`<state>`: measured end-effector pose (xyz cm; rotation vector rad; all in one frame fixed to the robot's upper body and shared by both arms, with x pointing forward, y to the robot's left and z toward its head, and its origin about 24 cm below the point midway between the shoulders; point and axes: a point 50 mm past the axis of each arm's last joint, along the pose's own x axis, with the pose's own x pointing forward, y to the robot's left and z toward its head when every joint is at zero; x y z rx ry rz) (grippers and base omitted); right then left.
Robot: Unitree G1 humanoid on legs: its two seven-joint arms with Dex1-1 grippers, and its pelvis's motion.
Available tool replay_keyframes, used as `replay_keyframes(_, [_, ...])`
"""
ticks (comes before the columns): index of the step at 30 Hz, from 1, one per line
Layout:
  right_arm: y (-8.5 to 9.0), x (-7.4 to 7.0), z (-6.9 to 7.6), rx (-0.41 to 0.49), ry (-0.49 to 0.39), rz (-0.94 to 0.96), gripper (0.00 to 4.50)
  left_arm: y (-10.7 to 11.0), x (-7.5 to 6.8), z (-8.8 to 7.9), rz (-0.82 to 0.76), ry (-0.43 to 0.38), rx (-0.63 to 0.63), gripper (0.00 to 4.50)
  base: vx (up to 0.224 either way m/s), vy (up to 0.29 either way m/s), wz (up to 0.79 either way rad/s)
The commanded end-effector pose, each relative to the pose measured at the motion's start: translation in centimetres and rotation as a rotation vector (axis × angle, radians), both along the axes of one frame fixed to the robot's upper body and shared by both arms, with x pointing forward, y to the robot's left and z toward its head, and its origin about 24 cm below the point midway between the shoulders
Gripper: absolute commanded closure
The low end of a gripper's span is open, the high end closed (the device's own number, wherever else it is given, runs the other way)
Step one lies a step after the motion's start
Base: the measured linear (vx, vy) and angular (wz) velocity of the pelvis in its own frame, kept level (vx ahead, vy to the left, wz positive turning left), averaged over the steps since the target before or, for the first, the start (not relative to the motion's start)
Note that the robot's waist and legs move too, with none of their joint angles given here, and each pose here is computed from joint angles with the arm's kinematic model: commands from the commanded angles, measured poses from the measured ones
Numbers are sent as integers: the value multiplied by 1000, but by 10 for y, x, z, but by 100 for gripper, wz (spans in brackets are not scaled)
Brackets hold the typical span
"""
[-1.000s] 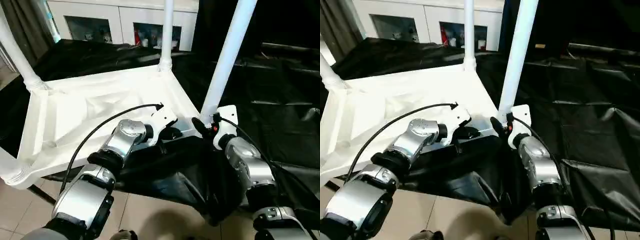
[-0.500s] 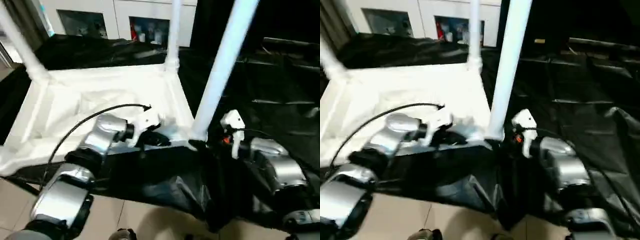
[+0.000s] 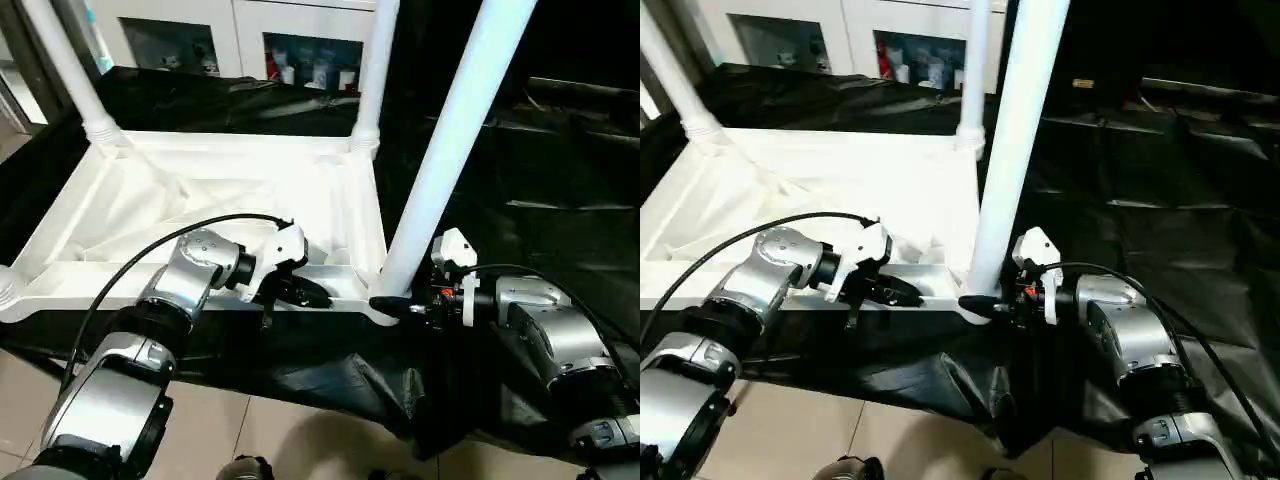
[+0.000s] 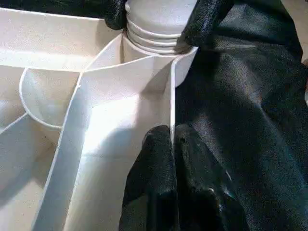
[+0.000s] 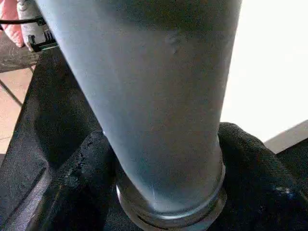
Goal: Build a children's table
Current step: Rotate leg to tighten
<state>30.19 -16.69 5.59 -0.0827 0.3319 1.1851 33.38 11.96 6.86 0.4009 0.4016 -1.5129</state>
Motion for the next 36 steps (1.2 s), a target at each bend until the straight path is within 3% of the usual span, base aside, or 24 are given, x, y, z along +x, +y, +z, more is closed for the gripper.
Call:
replay_keyframes(1, [6,-6,-9,-19,17,17,174,-10,0,-2,16,-15,-21,450,0,0,0])
replay_keyframes(7, [8,0,-24,-31,3,-203,178,-23,16,1,209,-101,-38,450,0,0,0])
replay_keyframes(13, [25,10,-45,-2,66,-605,181,-61,23,-4,393,-132,-62,450,0,0,0])
replay_keyframes(17, [51,15,-44,29,47,-640,181,-89,16,-5,375,-103,-108,450,0,0,0])
replay_keyframes(20, [60,16,-40,29,17,-580,181,-96,14,-4,355,-100,-119,450,0,0,0])
replay_keyframes(21, [60,17,-38,46,13,-564,125,-95,15,-4,353,-104,-113,450,0,0,0])
replay_keyframes(27, [51,14,-26,89,-26,-429,72,-77,14,-4,272,-87,-91,450,0,0,0])
replay_keyframes(36, [13,-7,-13,29,8,-48,72,-28,-2,-5,-5,-12,-39,450,0,0,0])
